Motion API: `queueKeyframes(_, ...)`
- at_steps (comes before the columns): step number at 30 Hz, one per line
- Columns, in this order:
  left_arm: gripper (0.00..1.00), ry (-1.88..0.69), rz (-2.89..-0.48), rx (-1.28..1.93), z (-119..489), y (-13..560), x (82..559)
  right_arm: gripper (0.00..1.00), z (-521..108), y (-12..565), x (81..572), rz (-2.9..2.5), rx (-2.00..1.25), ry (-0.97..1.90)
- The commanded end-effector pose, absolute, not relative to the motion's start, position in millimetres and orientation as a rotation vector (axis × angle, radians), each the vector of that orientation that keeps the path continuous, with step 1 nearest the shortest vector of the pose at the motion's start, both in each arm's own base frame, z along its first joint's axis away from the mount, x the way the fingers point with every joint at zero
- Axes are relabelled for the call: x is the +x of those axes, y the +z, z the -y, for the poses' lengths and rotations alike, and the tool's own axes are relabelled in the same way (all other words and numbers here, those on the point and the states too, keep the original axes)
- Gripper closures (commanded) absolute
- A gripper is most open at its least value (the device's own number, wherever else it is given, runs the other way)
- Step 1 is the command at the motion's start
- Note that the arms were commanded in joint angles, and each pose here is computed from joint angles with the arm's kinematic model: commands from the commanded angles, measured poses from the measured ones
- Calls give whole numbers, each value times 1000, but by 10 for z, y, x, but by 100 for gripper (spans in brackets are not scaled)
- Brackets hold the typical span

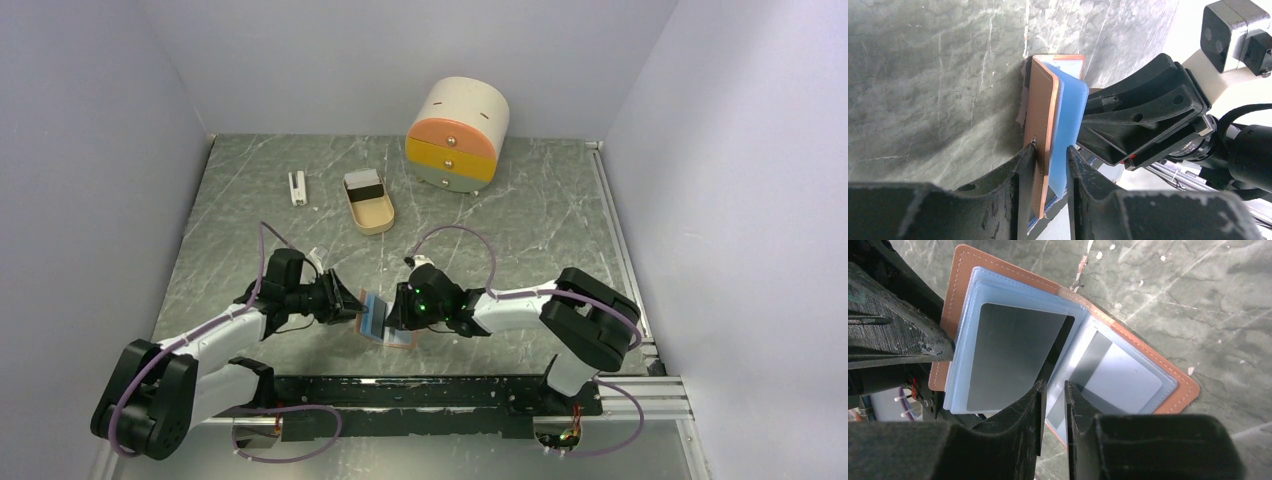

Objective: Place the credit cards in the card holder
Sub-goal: Insert the credit card into the card holder.

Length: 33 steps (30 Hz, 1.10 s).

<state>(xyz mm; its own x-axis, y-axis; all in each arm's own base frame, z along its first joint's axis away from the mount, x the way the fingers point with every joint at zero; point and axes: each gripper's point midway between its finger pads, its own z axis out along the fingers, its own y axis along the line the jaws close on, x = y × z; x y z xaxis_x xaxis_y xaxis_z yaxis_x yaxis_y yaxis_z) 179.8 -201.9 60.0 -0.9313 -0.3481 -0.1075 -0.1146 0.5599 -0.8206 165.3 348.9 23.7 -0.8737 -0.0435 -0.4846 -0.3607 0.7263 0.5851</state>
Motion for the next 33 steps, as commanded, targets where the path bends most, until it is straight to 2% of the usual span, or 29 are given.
queueKeyframes(1, 65, -1342, -2503, -336, 2063, 756, 1842, 76, -3483, 132, 1659, -2505, -336, 945)
queueKeyframes(14, 60, -1370, -2451, -284, 2087, 885, 1865, 77, -3546, 107, 1671, -2497, -344, 970)
queueKeyframes(21, 69, -1395, -2455, -287, 2104, 833, 1842, 77, -3511, 82, 1645, -2505, -335, 973)
queueKeyframes(31, 71, -1336, -2487, -266, 2083, 785, 1898, 77, -3470, 59, 1638, -2507, -327, 968)
queueKeyframes(33, 76, -1339, -2490, -266, 2088, 771, 1894, 77, -3464, 53, 1635, -2508, -324, 969)
